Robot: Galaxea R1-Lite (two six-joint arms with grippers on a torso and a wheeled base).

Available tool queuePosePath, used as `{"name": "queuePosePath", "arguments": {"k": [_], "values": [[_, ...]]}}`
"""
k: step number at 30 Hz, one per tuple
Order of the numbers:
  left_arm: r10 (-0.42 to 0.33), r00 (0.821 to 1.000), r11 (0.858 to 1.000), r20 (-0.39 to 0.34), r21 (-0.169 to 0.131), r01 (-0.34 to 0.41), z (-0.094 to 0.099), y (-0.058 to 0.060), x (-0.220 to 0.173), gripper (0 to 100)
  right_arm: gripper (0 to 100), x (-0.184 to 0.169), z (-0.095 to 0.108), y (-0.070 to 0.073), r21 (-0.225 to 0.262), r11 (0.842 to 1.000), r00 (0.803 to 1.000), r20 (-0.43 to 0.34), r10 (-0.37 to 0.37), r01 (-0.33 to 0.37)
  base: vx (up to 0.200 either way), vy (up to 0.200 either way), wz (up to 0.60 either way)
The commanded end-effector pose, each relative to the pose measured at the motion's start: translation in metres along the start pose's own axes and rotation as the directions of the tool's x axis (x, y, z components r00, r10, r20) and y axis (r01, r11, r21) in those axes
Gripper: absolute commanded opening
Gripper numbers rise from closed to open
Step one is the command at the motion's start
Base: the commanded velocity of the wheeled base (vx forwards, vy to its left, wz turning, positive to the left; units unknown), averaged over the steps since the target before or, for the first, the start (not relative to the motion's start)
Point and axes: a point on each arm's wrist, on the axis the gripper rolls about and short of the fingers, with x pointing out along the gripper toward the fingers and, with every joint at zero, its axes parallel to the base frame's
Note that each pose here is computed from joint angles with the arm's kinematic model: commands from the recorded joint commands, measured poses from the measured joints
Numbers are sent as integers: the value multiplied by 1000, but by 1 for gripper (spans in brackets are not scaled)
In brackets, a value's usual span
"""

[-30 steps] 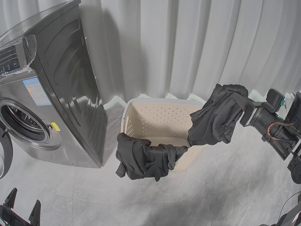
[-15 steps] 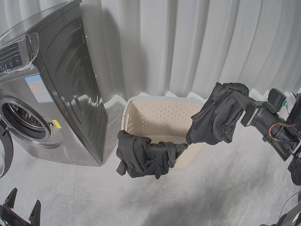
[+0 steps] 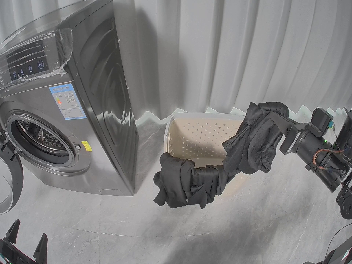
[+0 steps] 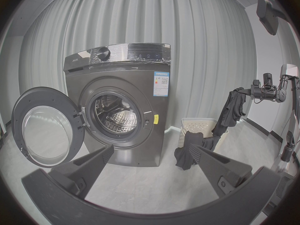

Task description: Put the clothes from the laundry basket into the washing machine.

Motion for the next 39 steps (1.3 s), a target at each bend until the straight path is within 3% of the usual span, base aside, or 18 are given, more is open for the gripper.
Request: {"name": "queuePosePath", "arguments": {"k": [1, 25, 34, 39], "values": [[0, 1000, 1000, 2, 0, 0, -4, 0, 0, 100, 0, 0, -3, 0, -1, 1000, 1000, -11, 1, -1, 0, 200, 0], [0, 1000, 1000, 2, 0, 0, -4, 0, 0, 100, 0, -3, -7, 4, 2, 1000, 999, -29, 23, -23, 0, 200, 0], [0, 1000, 1000, 3, 0, 0, -4, 0, 0, 100, 0, -4, -9, 5, 6, 1000, 999, -38, 24, -24, 0, 0, 0], [0, 1000, 1000, 3, -3, 0, -4, 0, 0, 100, 0, -4, -9, 5, 5, 1000, 999, -38, 24, -24, -200, 0, 0]]}}
